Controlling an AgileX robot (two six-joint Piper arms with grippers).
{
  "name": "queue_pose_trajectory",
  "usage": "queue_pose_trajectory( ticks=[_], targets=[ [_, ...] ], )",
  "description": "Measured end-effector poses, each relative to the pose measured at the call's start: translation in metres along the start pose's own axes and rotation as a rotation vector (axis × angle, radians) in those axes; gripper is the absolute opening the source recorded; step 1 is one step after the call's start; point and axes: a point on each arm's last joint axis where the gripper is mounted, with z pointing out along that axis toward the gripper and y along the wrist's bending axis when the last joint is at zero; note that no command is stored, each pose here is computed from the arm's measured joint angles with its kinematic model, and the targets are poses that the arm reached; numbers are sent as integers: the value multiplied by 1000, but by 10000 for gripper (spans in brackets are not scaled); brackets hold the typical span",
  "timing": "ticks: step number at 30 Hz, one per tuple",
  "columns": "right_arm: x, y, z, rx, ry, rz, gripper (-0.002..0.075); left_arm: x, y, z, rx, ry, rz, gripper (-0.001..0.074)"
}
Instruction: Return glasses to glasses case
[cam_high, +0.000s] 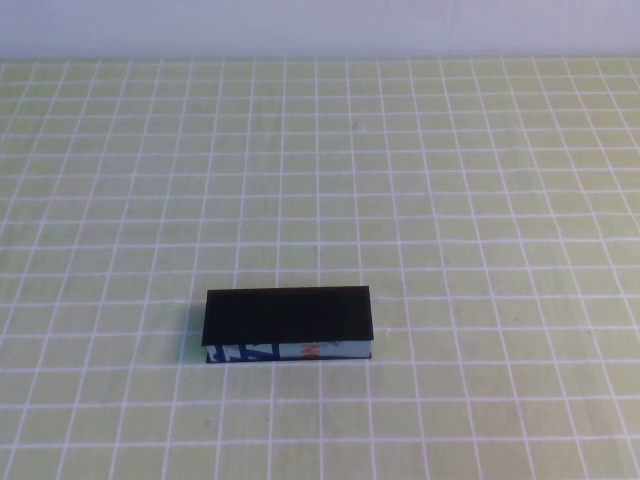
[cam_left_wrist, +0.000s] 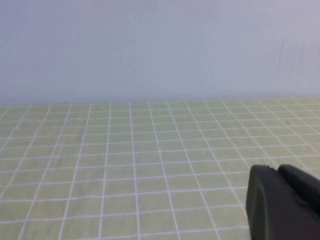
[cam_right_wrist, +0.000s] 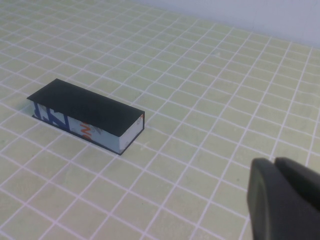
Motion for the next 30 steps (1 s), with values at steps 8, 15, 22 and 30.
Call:
queue_pose_trajectory(
  ticks=[8, 15, 22, 30],
  targets=[
    [0, 0, 0, 0, 2, 0, -18, 43, 2, -1, -5, 32, -16, -3],
    [0, 0, 0, 0, 4, 0, -18, 53, 1, -2, 0, 143, -19, -3],
    [0, 0, 0, 0, 5, 0, -18, 63, 1, -4, 5, 253, -21, -3],
    [0, 0, 0, 0, 5, 0, -18, 63, 1, -4, 5, 252, -21, -3]
  ],
)
